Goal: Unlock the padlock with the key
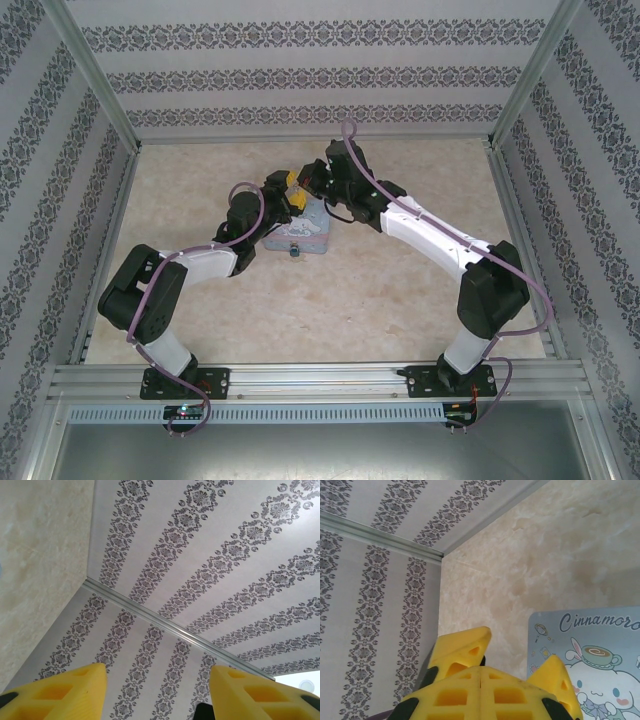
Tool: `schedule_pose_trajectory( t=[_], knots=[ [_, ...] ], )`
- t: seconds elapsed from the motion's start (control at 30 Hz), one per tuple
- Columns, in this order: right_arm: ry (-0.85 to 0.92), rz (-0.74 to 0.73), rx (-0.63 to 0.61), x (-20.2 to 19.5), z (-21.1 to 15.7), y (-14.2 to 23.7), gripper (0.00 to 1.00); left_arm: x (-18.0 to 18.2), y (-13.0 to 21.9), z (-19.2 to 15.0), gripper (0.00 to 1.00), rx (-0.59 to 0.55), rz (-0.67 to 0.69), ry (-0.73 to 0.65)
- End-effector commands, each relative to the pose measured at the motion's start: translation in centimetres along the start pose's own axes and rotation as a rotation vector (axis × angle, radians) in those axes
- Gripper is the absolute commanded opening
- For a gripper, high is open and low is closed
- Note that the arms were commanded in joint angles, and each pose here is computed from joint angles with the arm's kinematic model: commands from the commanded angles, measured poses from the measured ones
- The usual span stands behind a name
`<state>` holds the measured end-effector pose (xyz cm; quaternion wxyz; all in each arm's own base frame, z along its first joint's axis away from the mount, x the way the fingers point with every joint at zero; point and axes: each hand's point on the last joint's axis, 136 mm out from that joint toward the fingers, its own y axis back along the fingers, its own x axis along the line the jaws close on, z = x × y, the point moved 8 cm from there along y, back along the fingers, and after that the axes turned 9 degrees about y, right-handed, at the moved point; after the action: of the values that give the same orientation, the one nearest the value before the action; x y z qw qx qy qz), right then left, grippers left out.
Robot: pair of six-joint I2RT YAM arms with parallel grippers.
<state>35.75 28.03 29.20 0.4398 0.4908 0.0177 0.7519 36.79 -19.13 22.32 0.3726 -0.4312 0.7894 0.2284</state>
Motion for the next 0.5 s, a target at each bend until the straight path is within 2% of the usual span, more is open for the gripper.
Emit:
schedule_pose_trajectory(
  t=[0.0,0.47],
  knots=[
    [-0.015,0.003,0.010,-0.4,-0.5,-0.4,0.00,-1.0,-0.3,-1.3,0.54,0.047,-0.070,0.019],
    [-0.030,-0.007,-0.017,-1.4,-0.2,1.0,0.00,-0.2,-0.2,-0.9,0.48,0.025,-0.048,0.019]
  ],
)
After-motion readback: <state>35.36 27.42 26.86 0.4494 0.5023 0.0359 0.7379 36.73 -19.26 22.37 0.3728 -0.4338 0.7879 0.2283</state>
